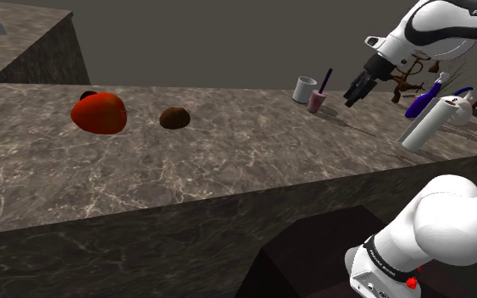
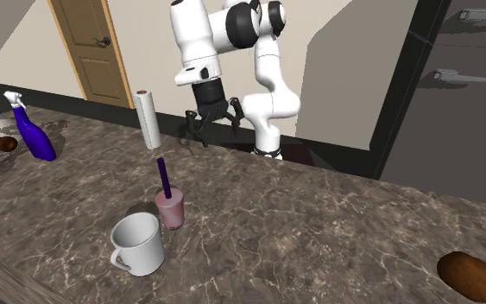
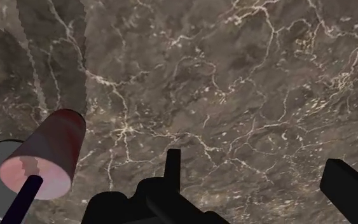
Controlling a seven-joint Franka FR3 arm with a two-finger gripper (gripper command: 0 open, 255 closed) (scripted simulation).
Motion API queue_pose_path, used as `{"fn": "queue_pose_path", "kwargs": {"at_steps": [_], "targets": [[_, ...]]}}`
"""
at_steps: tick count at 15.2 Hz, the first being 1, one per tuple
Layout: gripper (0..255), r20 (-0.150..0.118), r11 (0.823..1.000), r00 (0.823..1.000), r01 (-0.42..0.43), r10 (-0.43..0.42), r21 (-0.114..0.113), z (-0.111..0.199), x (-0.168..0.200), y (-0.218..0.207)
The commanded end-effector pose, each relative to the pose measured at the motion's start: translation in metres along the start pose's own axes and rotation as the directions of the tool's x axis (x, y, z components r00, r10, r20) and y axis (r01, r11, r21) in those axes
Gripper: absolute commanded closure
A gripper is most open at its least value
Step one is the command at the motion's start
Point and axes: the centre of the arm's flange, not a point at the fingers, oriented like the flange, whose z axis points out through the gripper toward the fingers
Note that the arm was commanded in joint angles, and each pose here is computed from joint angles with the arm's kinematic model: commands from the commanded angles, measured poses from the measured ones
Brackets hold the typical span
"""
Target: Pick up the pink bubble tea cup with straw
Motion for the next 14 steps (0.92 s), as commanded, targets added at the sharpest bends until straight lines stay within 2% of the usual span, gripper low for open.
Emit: {"fn": "queue_pose_path", "kwargs": {"at_steps": [1,4,7,10,14], "targets": [[0,-0.039,0.996,0.996,0.086,-0.085,0.027,0.005,-0.006,0.033],[0,-0.101,0.977,0.975,0.203,-0.196,0.066,0.011,-0.005,0.08],[0,-0.167,0.943,0.939,0.319,-0.301,0.096,0.018,0.003,0.126],[0,-0.235,0.894,0.887,0.432,-0.397,0.119,0.027,0.015,0.17],[0,-0.325,0.811,0.799,0.569,-0.507,0.134,0.04,0.04,0.224]]}}
